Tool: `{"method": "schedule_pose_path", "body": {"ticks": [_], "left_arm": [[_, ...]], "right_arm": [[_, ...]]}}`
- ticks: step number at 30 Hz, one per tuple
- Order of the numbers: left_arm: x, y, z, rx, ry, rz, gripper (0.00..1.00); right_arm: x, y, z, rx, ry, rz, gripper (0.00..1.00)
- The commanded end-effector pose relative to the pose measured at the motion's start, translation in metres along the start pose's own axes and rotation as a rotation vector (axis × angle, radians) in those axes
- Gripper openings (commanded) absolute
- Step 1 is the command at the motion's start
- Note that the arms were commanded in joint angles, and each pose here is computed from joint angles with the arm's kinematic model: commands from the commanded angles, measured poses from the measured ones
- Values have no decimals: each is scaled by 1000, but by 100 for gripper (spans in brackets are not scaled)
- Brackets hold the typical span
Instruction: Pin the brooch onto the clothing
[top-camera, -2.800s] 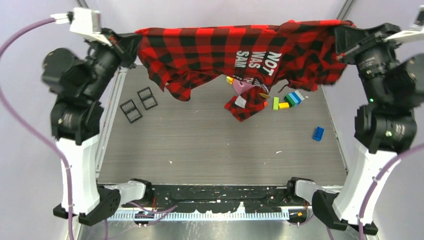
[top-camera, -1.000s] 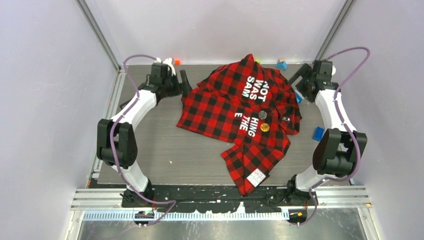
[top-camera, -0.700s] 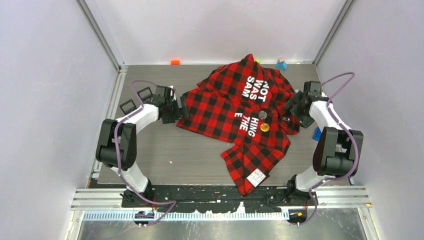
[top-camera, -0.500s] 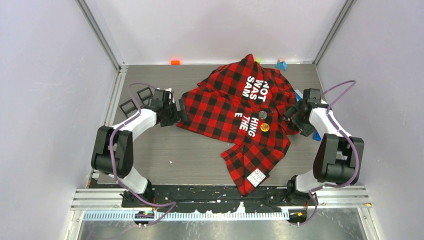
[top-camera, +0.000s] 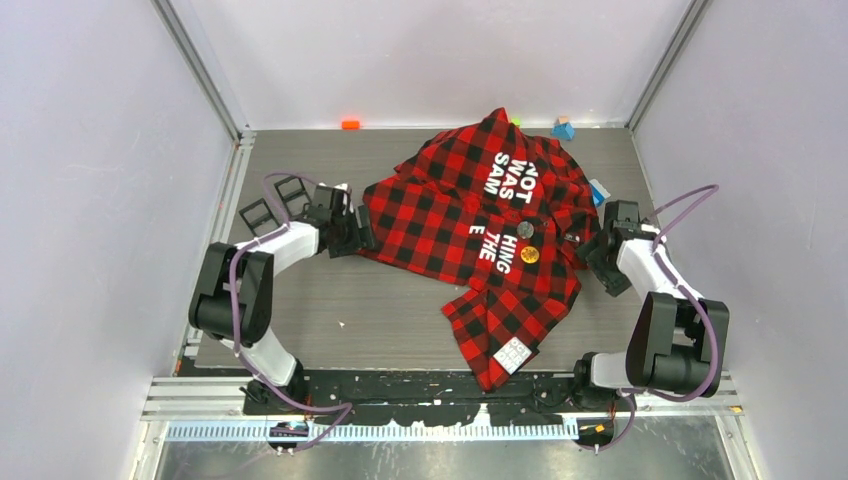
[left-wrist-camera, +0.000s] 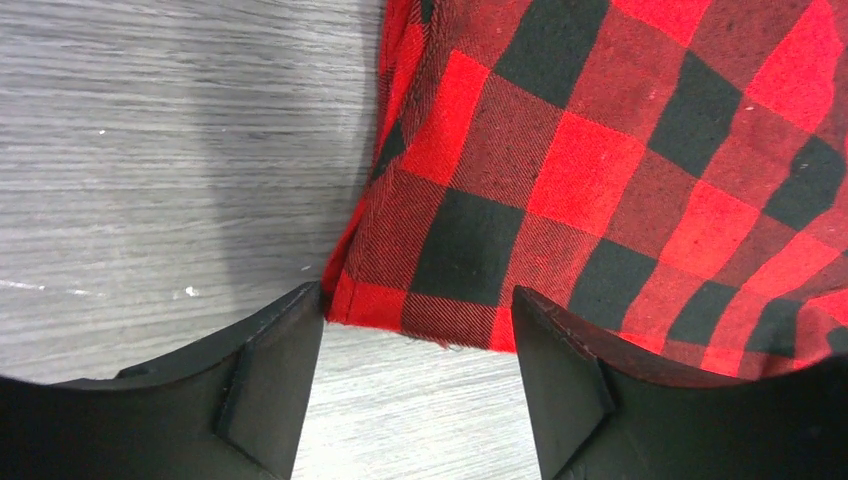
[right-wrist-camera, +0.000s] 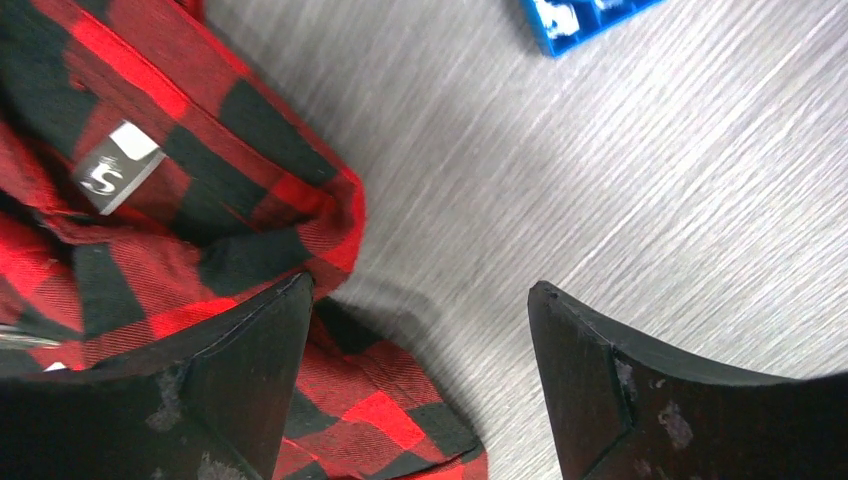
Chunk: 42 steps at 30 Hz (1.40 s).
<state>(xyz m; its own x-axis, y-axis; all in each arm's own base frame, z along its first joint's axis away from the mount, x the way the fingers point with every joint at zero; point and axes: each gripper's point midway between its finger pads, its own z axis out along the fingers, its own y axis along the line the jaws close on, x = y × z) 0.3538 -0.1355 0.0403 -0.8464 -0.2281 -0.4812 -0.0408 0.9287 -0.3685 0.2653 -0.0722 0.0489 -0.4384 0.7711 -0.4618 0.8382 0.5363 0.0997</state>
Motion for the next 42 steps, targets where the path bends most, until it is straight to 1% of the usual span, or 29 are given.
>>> {"method": "schedule_pose_path", "body": {"ticks": [1, 3, 4, 5, 6, 7, 8, 9, 10, 11, 12, 13, 14, 16, 21, 27, 31, 32, 33, 34, 35, 36, 37, 38, 40, 42], "left_arm": [[-19, -12, 12, 43, -59, 15, 67], [-20, -10, 17, 38, -63, 19, 59], [-21, -10, 20, 35, -67, 20, 54], [-22, -8, 22, 30, -70, 19, 47], [-23, -7, 24, 24, -72, 20, 41], [-23, -5, 26, 14, -70, 21, 35], [-24, -3, 28, 6, -71, 25, 30], [-24, -1, 29, -7, -69, 26, 24], [-24, 3, 30, -26, -71, 30, 17], [-25, 6, 30, -45, -76, 32, 11], [-26, 9, 29, -60, -81, 32, 6], [-26, 12, 28, -74, -86, 33, 1], [-27, 15, 26, -86, -96, 33, 0], [-26, 21, 22, -110, -105, 31, 0], [-34, 33, 11, -143, -152, 14, 0], [-48, 43, 1, -173, -189, 8, 0], [-55, 41, -2, -149, -183, 0, 0], [-55, 39, -3, -141, -185, -1, 5], [-55, 34, -4, -119, -182, -3, 16], [-55, 31, -5, -105, -180, -2, 36], [-56, 29, -8, -96, -181, -2, 60], [-58, 27, -11, -92, -186, -1, 82], [-61, 26, -16, -93, -193, 0, 91], [-65, 24, -22, -94, -206, 3, 97], [-73, 20, -39, -97, -237, 5, 100], [-83, 13, -59, -88, -275, 10, 100]], "right_arm": [[-1, 2, 2, -27, -28, 57, 84], [1, 4, 6, -40, -26, 65, 79], [2, 4, 8, -39, -24, 69, 74], [1, 5, 11, -41, -30, 72, 71], [2, 4, 13, -35, -31, 73, 65], [-1, 4, 15, -30, -44, 75, 61], [-1, 2, 18, -20, -43, 75, 50], [-2, 1, 21, -10, -51, 75, 44], [-3, -1, 24, 2, -50, 78, 35], [-5, -2, 25, 10, -57, 81, 30], [-7, -5, 27, 22, -58, 88, 24], [-9, -8, 29, 35, -62, 91, 22], [-12, -11, 31, 44, -66, 105, 9], [-18, -15, 34, 50, -73, 131, 2], [-27, -18, 37, 41, -71, 160, 1], [-34, -1, 25, -79, -87, 126, 1], [-35, 2, 14, -138, -114, 116, 9], [-37, 3, 10, -150, -127, 113, 13], [-37, 4, 9, -158, -130, 111, 15], [-40, 4, 6, -168, -143, 106, 27], [-41, 6, 3, -177, -148, 103, 35], [-44, 7, -1, -186, -159, 98, 52], [-47, 8, -4, -192, -165, 96, 58], [-50, 8, -8, -199, -177, 89, 67], [-56, 11, -18, -218, -198, 75, 75], [-65, 14, -30, -236, -226, 63, 78]]}}
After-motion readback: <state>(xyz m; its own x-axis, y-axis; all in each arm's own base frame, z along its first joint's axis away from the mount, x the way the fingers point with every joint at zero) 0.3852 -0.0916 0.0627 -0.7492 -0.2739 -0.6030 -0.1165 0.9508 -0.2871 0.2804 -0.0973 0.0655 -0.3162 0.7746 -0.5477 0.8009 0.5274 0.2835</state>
